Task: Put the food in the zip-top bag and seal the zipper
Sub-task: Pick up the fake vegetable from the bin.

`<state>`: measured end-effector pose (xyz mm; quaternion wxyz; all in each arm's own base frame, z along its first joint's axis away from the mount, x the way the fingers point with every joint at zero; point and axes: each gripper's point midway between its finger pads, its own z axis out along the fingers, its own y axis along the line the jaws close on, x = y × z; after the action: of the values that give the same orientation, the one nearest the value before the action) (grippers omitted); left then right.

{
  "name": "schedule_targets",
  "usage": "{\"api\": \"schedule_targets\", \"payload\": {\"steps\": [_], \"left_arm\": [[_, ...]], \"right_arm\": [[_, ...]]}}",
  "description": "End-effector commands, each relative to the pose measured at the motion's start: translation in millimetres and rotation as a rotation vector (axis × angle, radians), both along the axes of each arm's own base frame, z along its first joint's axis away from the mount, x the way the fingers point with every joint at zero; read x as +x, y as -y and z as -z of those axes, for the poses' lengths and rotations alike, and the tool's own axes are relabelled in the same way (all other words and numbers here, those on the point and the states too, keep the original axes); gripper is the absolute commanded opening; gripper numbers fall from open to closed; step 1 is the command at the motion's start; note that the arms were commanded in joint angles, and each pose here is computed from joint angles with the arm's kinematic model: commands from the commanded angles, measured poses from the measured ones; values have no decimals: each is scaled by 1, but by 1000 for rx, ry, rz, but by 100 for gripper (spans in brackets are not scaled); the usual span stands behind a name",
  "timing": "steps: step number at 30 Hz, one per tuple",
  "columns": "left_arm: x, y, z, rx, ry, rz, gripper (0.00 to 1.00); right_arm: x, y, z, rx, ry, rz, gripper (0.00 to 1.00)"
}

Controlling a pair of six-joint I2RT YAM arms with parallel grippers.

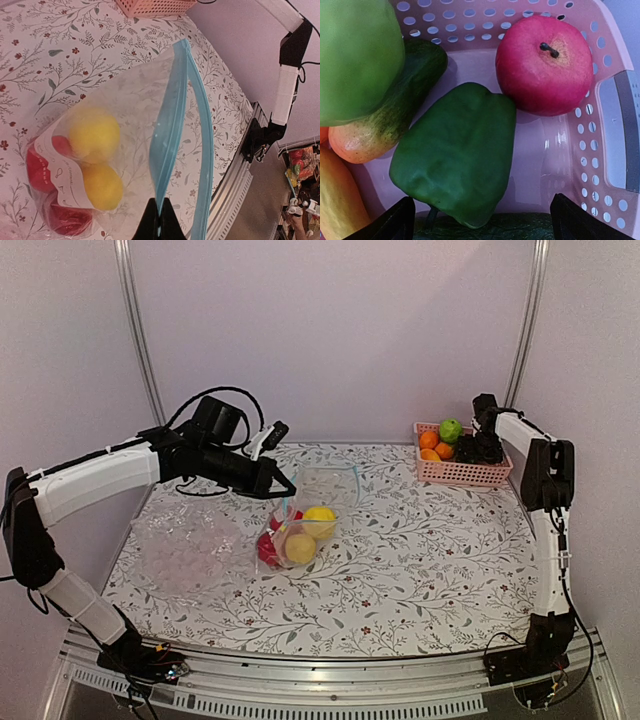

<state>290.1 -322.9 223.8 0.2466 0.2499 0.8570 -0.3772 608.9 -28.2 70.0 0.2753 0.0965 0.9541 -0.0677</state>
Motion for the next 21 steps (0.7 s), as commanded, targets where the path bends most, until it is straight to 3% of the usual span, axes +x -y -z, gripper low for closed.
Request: {"api": "schedule_targets", "payload": {"steps": [1, 12, 21], "left_arm": [[-4, 3, 3, 13, 0, 18, 0], [-4, 4, 5, 15, -8, 22, 0], [-5, 5, 5, 12, -14, 23, 0]], "right_arm": [[15, -6, 5, 36, 32, 1, 96], [28, -12, 21, 70, 55, -11, 95], [34, -16, 21, 90, 75, -24, 65]]}}
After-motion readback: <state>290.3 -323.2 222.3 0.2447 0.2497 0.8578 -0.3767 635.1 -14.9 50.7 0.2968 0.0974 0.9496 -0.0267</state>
